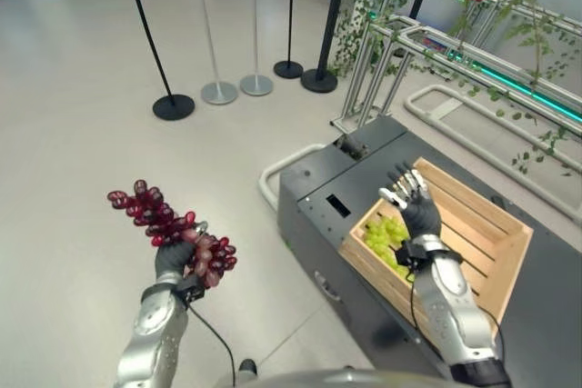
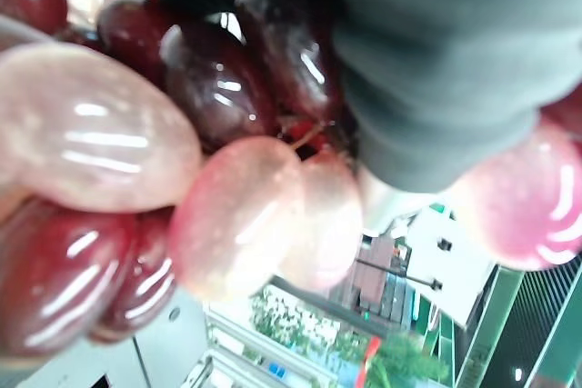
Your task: Pick up the fruits from the basket on one side to the basket on the other side
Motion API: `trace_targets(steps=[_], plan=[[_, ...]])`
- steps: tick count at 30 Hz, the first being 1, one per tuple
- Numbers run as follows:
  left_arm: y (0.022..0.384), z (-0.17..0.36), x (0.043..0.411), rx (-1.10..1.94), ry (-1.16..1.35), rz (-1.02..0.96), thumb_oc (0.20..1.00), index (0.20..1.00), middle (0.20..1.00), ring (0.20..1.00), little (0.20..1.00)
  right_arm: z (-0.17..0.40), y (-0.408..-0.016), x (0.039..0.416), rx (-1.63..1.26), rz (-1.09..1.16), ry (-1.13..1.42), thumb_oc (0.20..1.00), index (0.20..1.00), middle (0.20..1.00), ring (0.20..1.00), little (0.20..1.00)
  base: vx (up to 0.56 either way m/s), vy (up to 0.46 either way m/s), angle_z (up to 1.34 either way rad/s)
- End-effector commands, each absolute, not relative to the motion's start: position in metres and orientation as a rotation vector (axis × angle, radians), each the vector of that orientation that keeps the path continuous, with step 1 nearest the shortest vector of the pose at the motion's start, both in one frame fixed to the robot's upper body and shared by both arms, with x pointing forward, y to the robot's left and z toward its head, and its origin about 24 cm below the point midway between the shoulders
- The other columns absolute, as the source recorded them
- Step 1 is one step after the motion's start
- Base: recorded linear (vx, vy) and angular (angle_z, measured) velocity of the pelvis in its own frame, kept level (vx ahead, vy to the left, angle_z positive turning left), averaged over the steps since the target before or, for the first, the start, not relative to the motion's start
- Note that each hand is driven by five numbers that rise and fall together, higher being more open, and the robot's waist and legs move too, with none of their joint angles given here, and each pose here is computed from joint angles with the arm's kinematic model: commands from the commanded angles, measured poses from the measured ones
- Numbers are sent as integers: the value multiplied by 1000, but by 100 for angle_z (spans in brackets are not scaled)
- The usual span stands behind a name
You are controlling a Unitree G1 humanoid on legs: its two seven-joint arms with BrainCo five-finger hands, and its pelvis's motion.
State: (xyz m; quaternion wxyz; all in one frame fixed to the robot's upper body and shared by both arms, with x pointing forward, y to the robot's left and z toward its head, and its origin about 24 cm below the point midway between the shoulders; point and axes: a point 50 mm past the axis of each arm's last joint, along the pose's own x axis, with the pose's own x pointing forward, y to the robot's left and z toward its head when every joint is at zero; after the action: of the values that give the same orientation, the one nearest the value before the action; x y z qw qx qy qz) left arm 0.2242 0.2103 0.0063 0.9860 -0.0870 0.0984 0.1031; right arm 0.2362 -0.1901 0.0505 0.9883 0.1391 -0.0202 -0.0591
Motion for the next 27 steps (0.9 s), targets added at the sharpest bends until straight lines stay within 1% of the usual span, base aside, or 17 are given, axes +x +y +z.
trace_targets(steps=[1, 3, 6, 10, 14, 18, 21, 27], plan=[[221, 56, 232, -79, -52, 189, 200, 200, 200, 200, 200, 81, -180, 249, 290, -53, -193, 1000, 1000, 1000, 1000, 1000, -36, 90, 118], [217, 55, 234, -81, -39, 169, 200, 200, 200, 200, 200, 79, -182, 248, 279, -67, -185, 1000, 1000, 1000, 1000, 1000, 24, 144, 70], [210, 50, 236, -111, -19, 152, 200, 200, 200, 200, 200, 77, -186, 244, 259, -84, -182, 1000, 1000, 1000, 1000, 1000, 20, 95, 173], [210, 49, 233, -144, -28, 165, 200, 200, 200, 200, 200, 74, -180, 249, 229, -26, -152, 1000, 1000, 1000, 1000, 1000, -31, -28, 61], [215, 49, 228, -187, -31, 196, 200, 200, 200, 200, 200, 78, -175, 254, 217, 12, -155, 1000, 1000, 1000, 1000, 1000, 2, -63, 7], [214, 49, 228, -230, -35, 200, 200, 200, 200, 200, 200, 84, -183, 254, 176, -16, -184, 1000, 1000, 1000, 1000, 1000, -109, -4, 46], [214, 45, 229, -222, -17, 198, 200, 200, 200, 200, 200, 90, -188, 254, 169, -61, -219, 1000, 1000, 1000, 1000, 1000, -205, 3, 205], [214, 40, 224, -225, 6, 189, 200, 200, 200, 200, 200, 78, -193, 249, 176, -85, -174, 1000, 1000, 1000, 1000, 1000, -101, 34, 124]])
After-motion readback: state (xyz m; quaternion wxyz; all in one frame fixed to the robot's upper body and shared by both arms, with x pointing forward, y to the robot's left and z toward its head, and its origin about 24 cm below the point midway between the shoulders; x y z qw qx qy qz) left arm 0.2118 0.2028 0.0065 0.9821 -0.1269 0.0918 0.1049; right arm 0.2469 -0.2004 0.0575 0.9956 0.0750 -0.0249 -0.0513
